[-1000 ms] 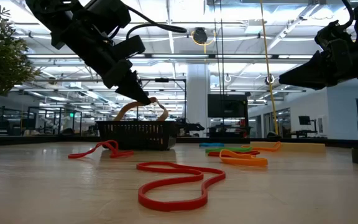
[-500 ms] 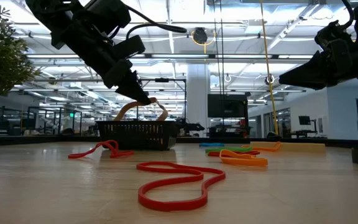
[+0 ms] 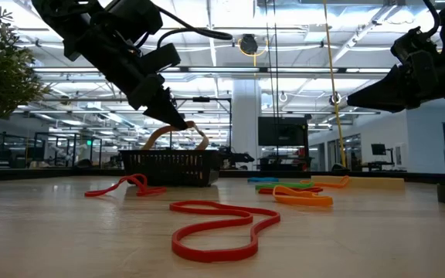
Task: Pick and place rubber bands into bin
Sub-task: Put the bottom white rubber band into the black bin, then put the top left red rubber band into the black bin
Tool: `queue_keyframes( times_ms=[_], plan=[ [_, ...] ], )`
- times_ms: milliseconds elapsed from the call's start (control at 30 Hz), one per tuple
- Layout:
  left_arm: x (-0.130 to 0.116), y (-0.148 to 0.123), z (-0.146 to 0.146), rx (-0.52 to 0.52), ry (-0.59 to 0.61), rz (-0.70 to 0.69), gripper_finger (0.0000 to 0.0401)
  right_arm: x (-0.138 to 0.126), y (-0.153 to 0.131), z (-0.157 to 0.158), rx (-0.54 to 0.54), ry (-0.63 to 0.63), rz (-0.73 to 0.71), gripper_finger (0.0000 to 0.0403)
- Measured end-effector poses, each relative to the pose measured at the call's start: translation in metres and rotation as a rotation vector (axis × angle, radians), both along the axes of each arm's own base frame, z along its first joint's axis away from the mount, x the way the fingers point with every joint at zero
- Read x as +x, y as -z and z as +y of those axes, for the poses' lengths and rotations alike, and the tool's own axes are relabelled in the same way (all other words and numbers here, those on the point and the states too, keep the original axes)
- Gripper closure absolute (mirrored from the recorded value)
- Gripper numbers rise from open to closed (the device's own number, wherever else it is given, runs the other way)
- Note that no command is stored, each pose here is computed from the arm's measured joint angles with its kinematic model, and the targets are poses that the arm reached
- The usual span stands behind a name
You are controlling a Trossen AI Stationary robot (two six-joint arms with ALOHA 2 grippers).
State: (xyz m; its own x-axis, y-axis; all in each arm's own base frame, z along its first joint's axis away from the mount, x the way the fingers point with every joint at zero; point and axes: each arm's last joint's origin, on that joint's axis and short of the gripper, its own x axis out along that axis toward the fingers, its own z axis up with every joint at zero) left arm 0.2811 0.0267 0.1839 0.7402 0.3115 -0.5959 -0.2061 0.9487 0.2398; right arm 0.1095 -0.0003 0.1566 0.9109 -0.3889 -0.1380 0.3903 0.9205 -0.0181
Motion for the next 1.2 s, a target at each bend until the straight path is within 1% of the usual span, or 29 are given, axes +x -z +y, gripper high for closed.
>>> queue_keyframes(
  times_ms=[233, 300, 400, 600, 767, 867, 1200],
  plan=[
    [0.0, 0.0, 0.0, -0.002, -0.002, -0.001, 0.0338, 0.0, 0.0, 0.0, 0.0, 0.0, 0.0, 0.0261],
    [0.0, 0.0, 0.0, -0.006, -0.005, -0.003, 0.0332, 0.0, 0.0, 0.0, 0.0, 0.0, 0.0, 0.0261],
    [0.0, 0.0, 0.0, -0.019, -0.016, -0.009, 0.0306, 0.0, 0.0, 0.0, 0.0, 0.0, 0.0, 0.0261],
    [-0.0001, 0.0001, 0.0, -0.017, -0.014, -0.006, 0.0231, 0.0, 0.0, 0.0, 0.0, 0.0, 0.0, 0.0261],
    [-0.0001, 0.0001, 0.0, -0.017, -0.013, -0.006, 0.0197, 0.0, 0.0, 0.0, 0.0, 0.0, 0.0, 0.0261],
    [-0.0001, 0.0001, 0.0, -0.019, -0.015, -0.007, 0.019, 0.0, 0.0, 0.0, 0.0, 0.0, 0.0, 0.0261],
    [-0.0001, 0.0001, 0.0, -0.014, -0.011, -0.004, 0.0192, 0.0, 0.0, 0.0, 0.0, 0.0, 0.0, 0.0261]
  ],
)
